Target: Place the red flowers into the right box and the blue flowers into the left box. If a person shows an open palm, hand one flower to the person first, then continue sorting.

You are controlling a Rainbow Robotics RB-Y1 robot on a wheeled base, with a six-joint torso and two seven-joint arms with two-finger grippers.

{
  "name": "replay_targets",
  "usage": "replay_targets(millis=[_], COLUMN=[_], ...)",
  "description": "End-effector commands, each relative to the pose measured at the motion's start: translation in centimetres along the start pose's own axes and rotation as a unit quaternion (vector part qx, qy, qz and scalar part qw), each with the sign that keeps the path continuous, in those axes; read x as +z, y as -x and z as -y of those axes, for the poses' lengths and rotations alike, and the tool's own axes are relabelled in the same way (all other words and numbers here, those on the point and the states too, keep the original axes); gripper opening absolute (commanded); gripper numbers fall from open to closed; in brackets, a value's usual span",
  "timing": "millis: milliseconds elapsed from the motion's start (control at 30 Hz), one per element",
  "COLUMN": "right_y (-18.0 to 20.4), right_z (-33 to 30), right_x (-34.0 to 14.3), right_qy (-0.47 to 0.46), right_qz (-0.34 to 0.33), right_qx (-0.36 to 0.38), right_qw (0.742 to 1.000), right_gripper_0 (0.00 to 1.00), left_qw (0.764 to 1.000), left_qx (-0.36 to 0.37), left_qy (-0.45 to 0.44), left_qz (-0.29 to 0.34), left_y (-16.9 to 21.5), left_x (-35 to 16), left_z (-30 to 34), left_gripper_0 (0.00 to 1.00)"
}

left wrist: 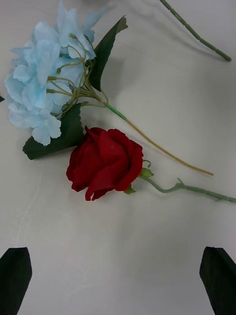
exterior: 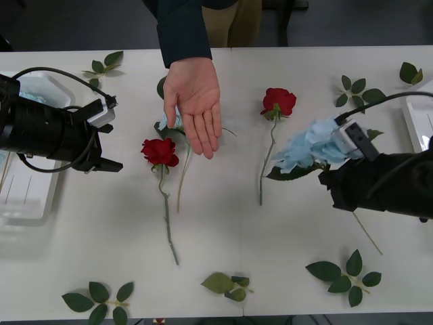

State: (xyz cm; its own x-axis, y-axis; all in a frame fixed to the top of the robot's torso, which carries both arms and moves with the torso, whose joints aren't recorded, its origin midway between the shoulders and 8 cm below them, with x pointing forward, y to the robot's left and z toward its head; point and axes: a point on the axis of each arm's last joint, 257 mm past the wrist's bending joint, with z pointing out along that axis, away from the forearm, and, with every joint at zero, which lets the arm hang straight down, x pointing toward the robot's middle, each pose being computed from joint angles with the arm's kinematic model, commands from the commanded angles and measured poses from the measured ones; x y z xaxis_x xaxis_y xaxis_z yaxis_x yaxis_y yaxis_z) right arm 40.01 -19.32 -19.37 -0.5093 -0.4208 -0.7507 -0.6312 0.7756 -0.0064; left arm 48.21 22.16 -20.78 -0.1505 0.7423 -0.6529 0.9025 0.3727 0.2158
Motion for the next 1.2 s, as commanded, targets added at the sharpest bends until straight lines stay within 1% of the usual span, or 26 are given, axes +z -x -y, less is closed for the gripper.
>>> replay_targets(millis=[33,133,233,433,567,667,767,933,1200], right_y=[6.0,9.5,13.5,21.4,25.4,27.9,29.8,31.6,31.9], right_z=[-2.5,-4.9,-6.8,-10.5,-12.4,-13.3,-13.5,-13.3,-12.8], right_x=[-5.0,-6.8,-7.5,-6.6,-5.2,-4.1,-3.2,-2.0,-1.7], right_qy=[0.049,0.107,0.135,0.14,0.143,0.138,0.126,0.111,0.103], right_qz=[0.095,0.151,0.203,0.3,0.361,0.393,0.412,0.421,0.422], right_qx=[0.032,0.049,0.037,0.001,0.016,0.017,0.012,0.014,0.019], right_qw=[0.994,0.982,0.969,0.944,0.921,0.909,0.902,0.9,0.9], right_gripper_0=[0.0,0.0,0.0,0.0,0.0,0.0,0.0,0.0,0.0], left_qw=[1.0,1.0,1.0,1.0,1.0,1.0,1.0,1.0,1.0], left_qx=[0.0,0.0,0.0,0.001,0.0,0.0,0.0,-0.001,-0.003], left_qy=[0.01,0.01,0.01,0.01,0.009,0.009,0.009,0.009,0.008], left_qz=[0.01,0.01,0.01,0.01,0.011,0.011,0.011,0.011,0.009], left_y=[2.2,2.2,2.2,2.3,2.3,2.3,2.3,2.2,2.0], left_x=[-0.6,-0.6,-0.6,-0.5,-0.5,-0.5,-0.5,-0.5,-0.4], left_z=[-0.9,-0.9,-0.9,-0.9,-0.8,-0.8,-0.8,-0.8,-0.6], left_gripper_0=[1.0,1.0,1.0,1.0,1.0,1.0,1.0,1.0,1.0])
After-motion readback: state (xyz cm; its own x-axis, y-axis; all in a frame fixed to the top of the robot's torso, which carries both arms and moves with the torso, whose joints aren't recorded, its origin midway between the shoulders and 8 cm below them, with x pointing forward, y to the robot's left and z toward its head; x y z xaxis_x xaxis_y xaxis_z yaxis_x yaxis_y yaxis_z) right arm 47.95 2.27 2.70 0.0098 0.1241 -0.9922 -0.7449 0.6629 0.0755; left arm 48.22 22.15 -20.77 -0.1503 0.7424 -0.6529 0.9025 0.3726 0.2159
